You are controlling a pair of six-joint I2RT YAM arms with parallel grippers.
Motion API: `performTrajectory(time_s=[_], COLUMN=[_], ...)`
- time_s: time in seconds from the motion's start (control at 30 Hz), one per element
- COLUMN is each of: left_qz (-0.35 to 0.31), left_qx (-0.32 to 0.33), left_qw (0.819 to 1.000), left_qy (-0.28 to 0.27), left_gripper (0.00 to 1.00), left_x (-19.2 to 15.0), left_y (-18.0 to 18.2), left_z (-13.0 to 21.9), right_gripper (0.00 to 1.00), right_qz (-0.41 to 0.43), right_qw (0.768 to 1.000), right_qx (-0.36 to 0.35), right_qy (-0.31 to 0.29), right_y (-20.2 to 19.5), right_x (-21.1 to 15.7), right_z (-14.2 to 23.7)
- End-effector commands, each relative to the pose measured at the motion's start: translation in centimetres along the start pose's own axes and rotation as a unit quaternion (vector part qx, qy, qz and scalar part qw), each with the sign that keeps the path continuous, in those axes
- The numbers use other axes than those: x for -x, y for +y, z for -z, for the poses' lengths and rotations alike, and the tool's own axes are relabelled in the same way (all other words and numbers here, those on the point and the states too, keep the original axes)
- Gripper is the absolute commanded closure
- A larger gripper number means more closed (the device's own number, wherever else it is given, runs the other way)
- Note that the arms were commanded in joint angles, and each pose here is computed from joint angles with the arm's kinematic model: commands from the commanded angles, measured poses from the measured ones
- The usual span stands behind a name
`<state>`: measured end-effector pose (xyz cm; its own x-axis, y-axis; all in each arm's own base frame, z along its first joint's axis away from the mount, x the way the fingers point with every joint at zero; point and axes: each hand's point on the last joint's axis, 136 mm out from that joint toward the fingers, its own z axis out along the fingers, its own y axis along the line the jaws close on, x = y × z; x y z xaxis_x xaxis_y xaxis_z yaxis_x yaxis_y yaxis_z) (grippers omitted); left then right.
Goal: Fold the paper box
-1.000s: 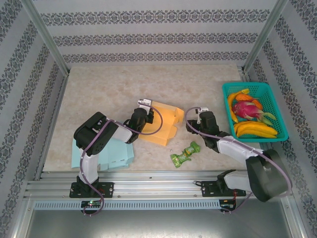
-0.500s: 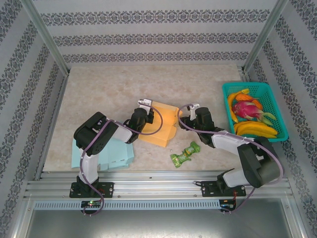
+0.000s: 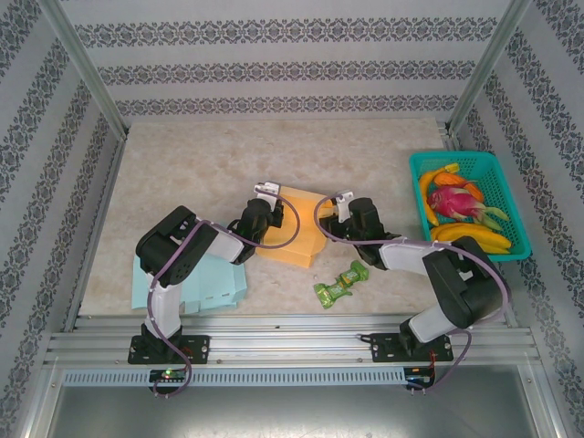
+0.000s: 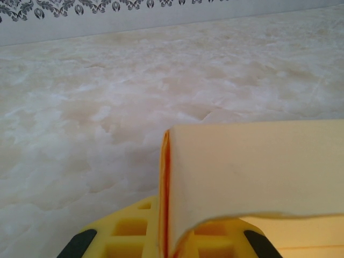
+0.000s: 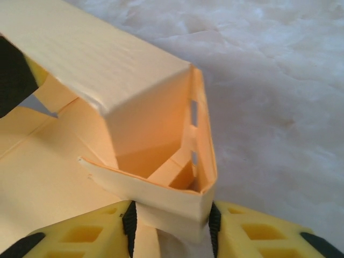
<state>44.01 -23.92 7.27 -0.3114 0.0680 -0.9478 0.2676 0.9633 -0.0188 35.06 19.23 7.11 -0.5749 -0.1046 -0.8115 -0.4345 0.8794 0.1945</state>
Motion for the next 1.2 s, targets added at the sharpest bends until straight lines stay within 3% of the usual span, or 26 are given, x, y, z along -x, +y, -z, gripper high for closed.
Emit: performTrajectory(time_s=[0.0,0.4,0.67,1.17], left_qz=[-0.033,-0.032,-0.032,-0.028], left_qx=[-0.020,-0.021,-0.022,-0.015], left_qw=[0.996,0.996,0.996,0.996], left_qy=[0.085,0.084,0.086,0.087], left_gripper=[1.00,1.00,1.00,1.00], left_x=[-5.6,-5.5,-5.6,-5.6], left_y=[-0.5,-0.5,-0.6,-0.4], left_z=[0.5,0.5,0.5,0.4], right_gripper=[0.61,0.67,0.63,0.69], right_qz=[0.012,0.017,0.001,0.028], right_qw=[0.999,0.999,0.994,0.972], right_qx=[0.019,-0.005,-0.077,-0.206], right_qy=[-0.035,-0.050,-0.073,-0.107], right_y=[1.3,2.6,1.2,0.0], right_x=[2.1,2.6,2.8,2.6], right_z=[-0.6,-1.8,-2.8,-3.4])
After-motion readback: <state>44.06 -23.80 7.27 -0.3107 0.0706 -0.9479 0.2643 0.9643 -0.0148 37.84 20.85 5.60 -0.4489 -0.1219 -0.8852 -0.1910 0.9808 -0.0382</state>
